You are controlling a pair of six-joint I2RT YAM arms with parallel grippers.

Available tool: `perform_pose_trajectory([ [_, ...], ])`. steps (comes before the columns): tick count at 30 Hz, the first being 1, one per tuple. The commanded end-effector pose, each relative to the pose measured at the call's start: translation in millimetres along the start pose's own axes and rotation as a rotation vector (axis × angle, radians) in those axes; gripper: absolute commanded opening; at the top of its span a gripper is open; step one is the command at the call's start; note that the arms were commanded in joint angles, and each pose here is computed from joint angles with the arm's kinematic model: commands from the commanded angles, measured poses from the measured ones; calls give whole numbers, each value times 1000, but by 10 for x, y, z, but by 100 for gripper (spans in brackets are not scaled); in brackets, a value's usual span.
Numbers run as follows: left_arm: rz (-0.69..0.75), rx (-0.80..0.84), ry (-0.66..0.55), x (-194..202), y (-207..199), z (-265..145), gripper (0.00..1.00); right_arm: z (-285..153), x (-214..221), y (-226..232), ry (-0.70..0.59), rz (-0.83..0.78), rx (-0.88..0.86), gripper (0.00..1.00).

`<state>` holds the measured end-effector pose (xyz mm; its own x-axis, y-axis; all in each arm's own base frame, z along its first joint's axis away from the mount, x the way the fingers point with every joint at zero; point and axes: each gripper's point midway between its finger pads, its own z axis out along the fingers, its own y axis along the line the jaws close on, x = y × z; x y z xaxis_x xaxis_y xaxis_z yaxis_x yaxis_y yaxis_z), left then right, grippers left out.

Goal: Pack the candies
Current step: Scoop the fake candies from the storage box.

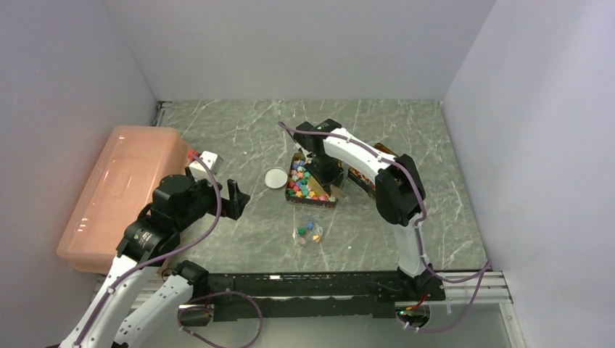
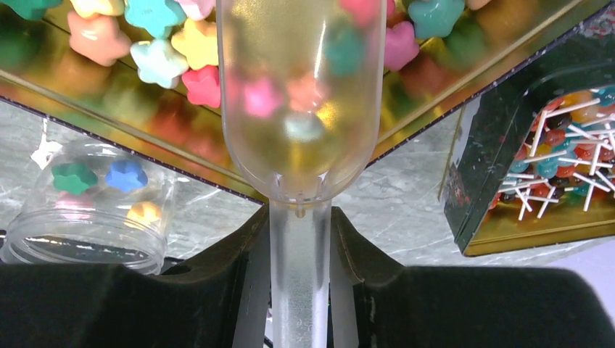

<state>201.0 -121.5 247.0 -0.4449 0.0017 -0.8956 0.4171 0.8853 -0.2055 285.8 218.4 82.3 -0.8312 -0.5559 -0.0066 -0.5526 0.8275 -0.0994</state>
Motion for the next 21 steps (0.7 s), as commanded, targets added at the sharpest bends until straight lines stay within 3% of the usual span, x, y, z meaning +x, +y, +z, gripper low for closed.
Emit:
perform_pose_trajectory([
  [1, 6, 7, -20, -54, -10, 8, 99, -65, -166, -23, -45, -11, 6, 0],
  [21, 5, -3, -2, -30, 11, 56, 100, 134, -533, 81, -129, -3, -30, 0],
])
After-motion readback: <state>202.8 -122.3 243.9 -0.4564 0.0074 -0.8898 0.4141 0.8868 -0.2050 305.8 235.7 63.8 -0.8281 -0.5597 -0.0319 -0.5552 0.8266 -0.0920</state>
